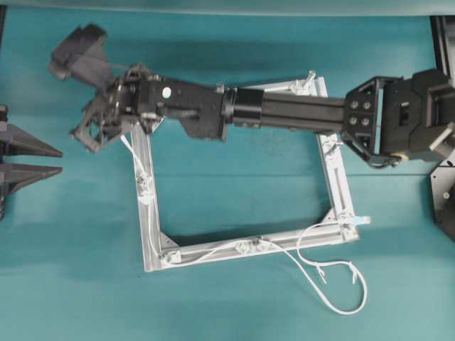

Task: Move the cable alternately left and right between 8 pins so it hooks onto each one.
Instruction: 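Swing the plug around the top-left corner pin back over the frame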

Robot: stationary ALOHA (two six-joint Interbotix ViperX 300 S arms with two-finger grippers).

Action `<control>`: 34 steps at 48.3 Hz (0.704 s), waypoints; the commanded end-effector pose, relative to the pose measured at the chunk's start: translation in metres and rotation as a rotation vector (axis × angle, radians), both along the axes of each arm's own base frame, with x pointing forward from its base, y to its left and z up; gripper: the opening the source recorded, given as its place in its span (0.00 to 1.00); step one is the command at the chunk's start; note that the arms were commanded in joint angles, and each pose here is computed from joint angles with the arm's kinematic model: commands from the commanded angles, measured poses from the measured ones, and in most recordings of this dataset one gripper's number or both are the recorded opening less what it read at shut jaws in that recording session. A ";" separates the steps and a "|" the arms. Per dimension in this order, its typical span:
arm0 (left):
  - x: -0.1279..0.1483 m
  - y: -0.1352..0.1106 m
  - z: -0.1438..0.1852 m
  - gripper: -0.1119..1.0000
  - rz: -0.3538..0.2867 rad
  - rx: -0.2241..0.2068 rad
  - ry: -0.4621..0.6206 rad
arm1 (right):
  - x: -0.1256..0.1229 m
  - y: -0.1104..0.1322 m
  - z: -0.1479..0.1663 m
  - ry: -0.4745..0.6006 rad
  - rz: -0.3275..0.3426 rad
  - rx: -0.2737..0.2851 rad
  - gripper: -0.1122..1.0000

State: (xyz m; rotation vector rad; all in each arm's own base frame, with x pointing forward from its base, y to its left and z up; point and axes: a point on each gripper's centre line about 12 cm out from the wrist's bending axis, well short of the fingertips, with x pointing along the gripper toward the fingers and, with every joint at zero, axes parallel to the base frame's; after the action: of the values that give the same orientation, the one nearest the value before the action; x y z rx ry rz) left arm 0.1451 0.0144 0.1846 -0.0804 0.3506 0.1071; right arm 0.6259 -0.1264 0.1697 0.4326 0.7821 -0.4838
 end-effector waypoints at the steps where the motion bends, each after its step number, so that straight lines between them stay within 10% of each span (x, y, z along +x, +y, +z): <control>1: 0.002 0.000 0.005 0.44 0.000 0.000 -0.014 | 0.002 -0.007 0.025 -0.058 -0.005 -0.018 0.25; 34: 0.002 0.000 0.005 0.44 0.000 0.000 -0.014 | -0.017 -0.050 0.033 -0.042 -0.168 -0.022 0.25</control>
State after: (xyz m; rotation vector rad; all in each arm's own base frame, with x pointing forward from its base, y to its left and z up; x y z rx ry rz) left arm 0.1453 0.0145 0.1850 -0.0788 0.3507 0.1070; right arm 0.6144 -0.1745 0.1641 0.4952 0.7525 -0.6341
